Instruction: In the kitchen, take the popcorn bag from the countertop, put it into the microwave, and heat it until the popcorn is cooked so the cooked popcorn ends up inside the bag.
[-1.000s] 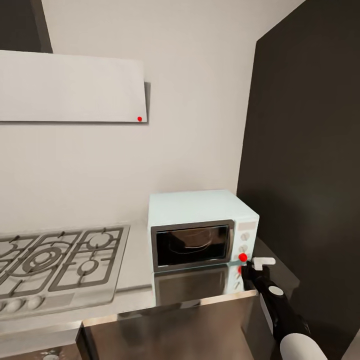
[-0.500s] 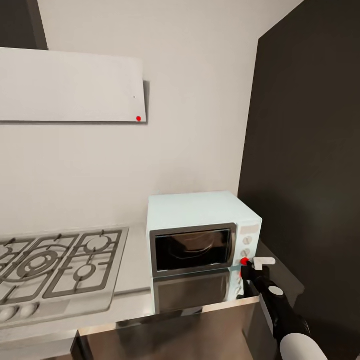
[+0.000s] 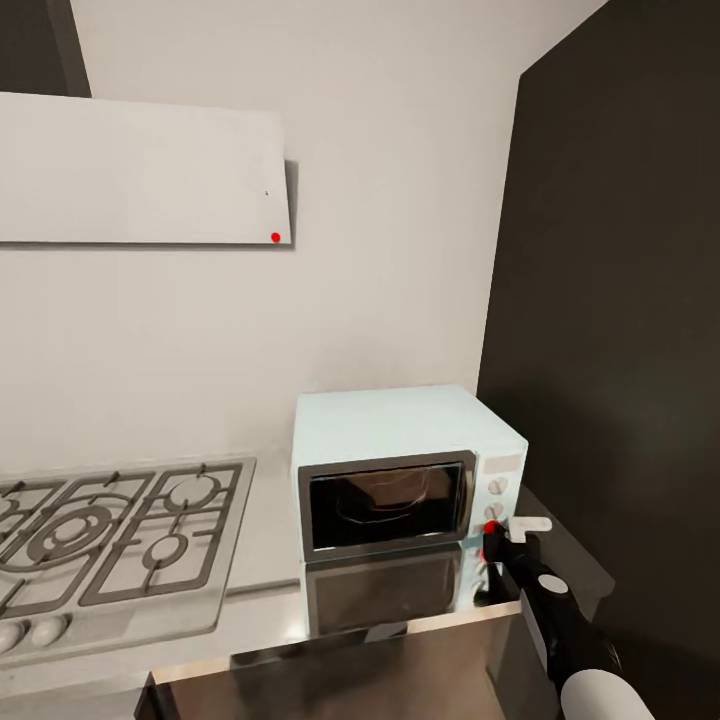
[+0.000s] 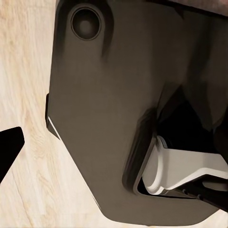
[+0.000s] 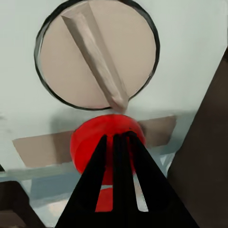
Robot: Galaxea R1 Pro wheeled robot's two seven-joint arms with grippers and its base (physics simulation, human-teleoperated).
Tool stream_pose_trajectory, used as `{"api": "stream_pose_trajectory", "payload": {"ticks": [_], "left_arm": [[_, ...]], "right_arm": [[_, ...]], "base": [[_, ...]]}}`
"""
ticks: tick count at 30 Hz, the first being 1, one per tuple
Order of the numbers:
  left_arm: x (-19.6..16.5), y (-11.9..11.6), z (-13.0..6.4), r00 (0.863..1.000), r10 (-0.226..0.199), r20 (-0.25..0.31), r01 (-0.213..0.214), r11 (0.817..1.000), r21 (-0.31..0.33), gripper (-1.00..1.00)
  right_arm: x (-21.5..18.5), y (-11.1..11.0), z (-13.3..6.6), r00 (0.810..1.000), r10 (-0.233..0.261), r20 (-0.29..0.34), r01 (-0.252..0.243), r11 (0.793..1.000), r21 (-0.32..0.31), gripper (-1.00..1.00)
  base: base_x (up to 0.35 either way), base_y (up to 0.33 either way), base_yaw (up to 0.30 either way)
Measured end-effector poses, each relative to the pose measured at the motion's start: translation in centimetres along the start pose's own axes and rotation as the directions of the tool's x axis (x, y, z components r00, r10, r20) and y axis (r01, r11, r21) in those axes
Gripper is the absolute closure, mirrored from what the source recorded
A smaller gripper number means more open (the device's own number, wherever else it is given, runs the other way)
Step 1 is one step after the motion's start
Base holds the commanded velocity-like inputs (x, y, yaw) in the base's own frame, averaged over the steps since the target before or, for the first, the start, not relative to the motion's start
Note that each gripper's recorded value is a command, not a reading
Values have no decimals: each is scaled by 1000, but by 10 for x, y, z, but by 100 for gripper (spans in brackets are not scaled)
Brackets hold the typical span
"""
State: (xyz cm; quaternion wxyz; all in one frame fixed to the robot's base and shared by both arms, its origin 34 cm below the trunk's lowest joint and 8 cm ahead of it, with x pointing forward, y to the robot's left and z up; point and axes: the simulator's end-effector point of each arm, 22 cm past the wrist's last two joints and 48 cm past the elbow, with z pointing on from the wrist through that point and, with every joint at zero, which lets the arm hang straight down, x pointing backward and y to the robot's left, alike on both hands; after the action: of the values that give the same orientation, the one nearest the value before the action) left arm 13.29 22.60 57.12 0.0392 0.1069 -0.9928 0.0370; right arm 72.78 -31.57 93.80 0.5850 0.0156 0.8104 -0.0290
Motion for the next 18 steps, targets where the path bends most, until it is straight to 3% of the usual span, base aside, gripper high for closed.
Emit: {"api": "stream_pose_trajectory", "payload": {"ticks": [12,18], "left_arm": [[0,1,0,1000,-1,-1,1,1000,-1,-100],[0,-1,0,1000,0,-2,0,1000,0,-100]], "right_arm": [[7,-1,-1,1000,-2,-10,2,1000,3,100],[-3,1,3,1000,-3,2,3,1000,-1,100]], "base": [[9,0,0],[-258,0,0]]}}
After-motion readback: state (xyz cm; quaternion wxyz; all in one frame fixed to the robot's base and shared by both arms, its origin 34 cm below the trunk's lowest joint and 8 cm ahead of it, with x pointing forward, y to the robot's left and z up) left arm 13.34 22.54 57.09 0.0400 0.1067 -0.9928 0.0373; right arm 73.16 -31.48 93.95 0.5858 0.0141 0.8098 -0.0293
